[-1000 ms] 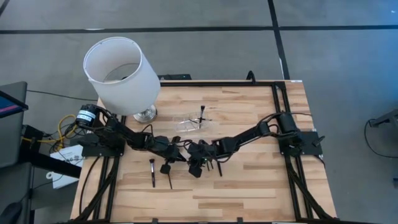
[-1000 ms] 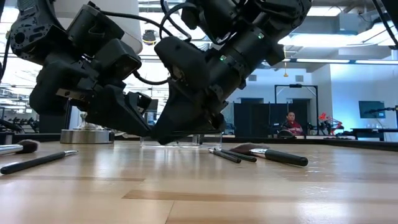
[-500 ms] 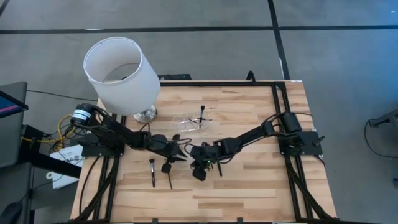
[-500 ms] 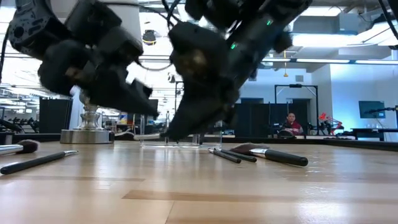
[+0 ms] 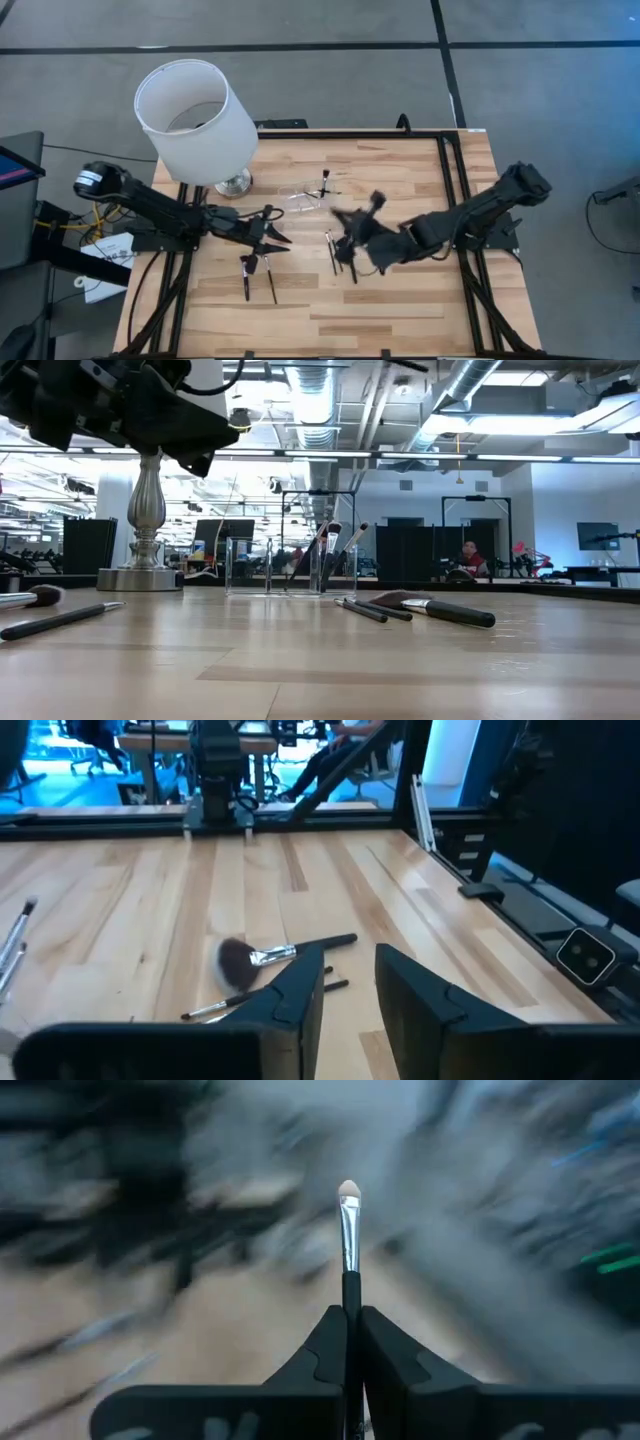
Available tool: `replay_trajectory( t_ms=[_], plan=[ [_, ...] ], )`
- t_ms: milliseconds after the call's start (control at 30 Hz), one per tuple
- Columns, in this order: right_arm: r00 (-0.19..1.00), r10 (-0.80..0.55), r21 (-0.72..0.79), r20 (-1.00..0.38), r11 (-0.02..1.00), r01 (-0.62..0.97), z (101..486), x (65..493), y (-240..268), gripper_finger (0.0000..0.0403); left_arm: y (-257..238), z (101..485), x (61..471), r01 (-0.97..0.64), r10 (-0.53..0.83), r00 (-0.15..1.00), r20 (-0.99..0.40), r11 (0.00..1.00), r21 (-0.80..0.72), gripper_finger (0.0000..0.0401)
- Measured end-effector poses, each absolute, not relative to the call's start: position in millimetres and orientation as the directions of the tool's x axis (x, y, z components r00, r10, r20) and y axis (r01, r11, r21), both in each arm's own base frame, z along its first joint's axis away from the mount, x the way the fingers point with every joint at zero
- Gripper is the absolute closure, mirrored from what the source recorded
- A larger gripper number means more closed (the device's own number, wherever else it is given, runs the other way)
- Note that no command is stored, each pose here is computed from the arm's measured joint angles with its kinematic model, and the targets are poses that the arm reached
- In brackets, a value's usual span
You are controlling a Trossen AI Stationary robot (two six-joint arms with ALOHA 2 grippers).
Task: Put items in baskets/containers
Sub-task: Put the white and black eyeshadow brush into the transparent organizer
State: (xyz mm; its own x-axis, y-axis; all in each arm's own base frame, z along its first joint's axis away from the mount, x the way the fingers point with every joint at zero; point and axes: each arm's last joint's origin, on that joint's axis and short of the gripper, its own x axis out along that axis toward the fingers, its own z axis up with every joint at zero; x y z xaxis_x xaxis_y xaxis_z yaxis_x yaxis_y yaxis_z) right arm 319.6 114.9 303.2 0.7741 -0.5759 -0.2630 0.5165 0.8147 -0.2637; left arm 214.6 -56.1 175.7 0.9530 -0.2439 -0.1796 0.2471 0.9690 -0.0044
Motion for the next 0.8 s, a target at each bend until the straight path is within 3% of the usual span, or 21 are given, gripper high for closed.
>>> replay_trajectory(
  t_ms=[67,233,433,567,667,800],
  plan=[
    [0.780,-0.596,-0.270,-0.193,0.796,0.542,294.8,320.6,108.3,0.0399,-55.5,176.2,212.7,0.245,-0.242,0.955,-0.174,0.969,-0.004,0.0311],
    [0.905,-0.413,-0.157,-0.102,0.905,0.395,231.7,337.5,66.8,0.0400,-54.8,174.5,213.5,0.238,-0.235,0.955,-0.182,0.971,-0.002,0.0311],
    [0.952,-0.266,-0.010,0.149,0.963,0.271,192.1,358.5,6.8,0.0396,-54.2,172.8,213.5,0.220,-0.216,0.957,-0.196,0.976,-0.002,0.0311],
    [0.952,-0.259,0.063,0.165,0.966,0.252,168.5,370.8,-16.1,0.0398,-54.2,172.9,213.5,0.220,-0.216,0.957,-0.195,0.976,-0.003,0.0311],
    [0.950,-0.287,0.043,0.121,0.958,0.284,148.4,379.0,-29.0,0.0400,-54.2,172.9,213.5,0.220,-0.216,0.957,-0.195,0.976,-0.003,0.0311],
    [0.944,-0.275,-0.096,0.183,0.951,0.295,146.1,390.0,-32.6,0.0398,-54.2,172.8,213.5,0.220,-0.216,0.957,-0.195,0.976,-0.002,0.0311]
  ],
)
